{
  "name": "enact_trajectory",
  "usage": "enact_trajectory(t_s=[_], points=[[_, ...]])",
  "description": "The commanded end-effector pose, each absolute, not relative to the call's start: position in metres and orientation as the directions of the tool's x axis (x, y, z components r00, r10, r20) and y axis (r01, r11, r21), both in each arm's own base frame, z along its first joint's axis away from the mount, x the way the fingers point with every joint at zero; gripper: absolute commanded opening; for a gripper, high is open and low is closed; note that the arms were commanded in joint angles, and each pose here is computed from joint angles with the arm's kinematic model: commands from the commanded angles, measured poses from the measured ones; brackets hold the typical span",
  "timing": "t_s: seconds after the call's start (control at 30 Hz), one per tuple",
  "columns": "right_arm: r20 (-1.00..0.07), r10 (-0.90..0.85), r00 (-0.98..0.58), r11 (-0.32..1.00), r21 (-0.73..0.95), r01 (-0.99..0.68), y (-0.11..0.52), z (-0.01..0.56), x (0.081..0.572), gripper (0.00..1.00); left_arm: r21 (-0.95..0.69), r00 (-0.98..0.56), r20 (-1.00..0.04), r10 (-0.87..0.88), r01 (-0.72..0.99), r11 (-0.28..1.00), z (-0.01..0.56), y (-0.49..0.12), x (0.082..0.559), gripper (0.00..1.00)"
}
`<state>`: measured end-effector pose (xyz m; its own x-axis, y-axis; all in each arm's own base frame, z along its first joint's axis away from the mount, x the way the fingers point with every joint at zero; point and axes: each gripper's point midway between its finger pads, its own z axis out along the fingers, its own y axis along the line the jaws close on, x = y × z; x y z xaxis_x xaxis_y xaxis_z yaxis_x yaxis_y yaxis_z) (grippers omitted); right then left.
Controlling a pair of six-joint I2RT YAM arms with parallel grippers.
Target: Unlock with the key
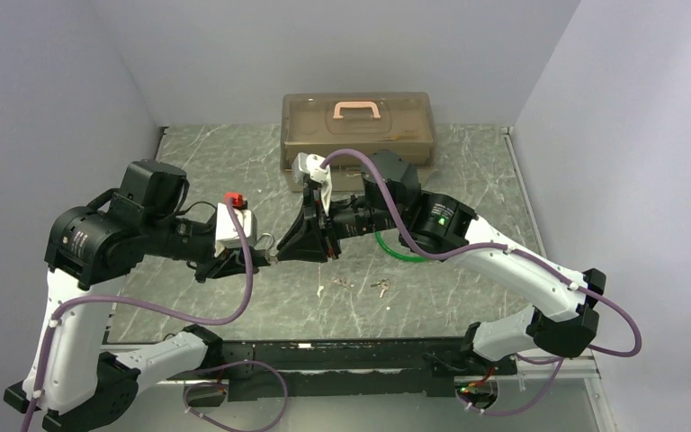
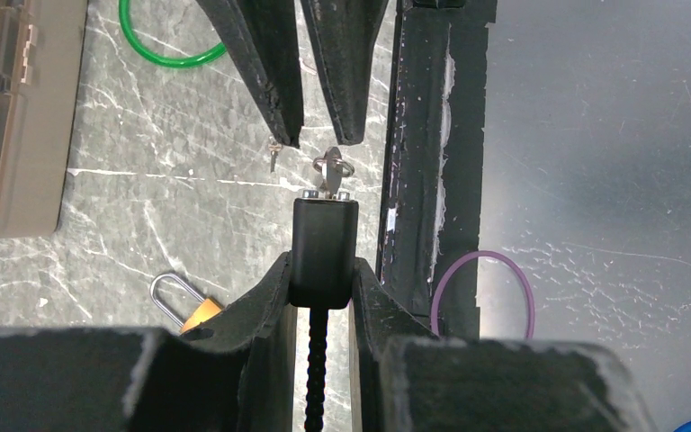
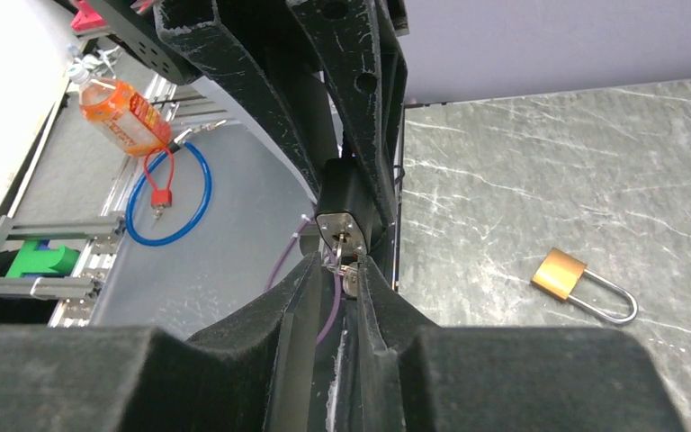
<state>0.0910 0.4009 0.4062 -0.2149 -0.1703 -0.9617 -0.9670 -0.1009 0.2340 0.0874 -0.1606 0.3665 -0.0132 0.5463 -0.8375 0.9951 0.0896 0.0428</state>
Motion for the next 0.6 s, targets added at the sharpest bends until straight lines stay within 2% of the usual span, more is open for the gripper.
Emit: enact_trajectory(t_s=[0.0,0.4,0.47,0.57], points=[[-0.977,-0.127,-0.174,-0.158,0.193,-0.968,0.4,0.421,0.085,0.23,0.063,0.019,-0.864,0.503,0.995,0.071,0.381,-0.166,0.084,0.0],[-0.968,-0.153,-0.197,-0.201,0.225,-0.953,0.41,0.413,0.082,0.24,0.068,0.023,-0.866,0.5,0.995,0.073,0.384,-0.166,0.085,0.0],[-0.968,-0.154,-0.2,-0.205,0.229,-0.952,0.412,0.412,0.082,0.22,0.07,0.023,-0.865,0.502,0.995,0.075,0.383,-0.166,0.085,0.0],[-0.968,-0.152,-0.202,-0.21,0.231,-0.95,0.413,0.412,0.082,0.12,0.074,0.027,-0.865,0.501,0.994,0.074,0.384,-0.165,0.085,0.0]])
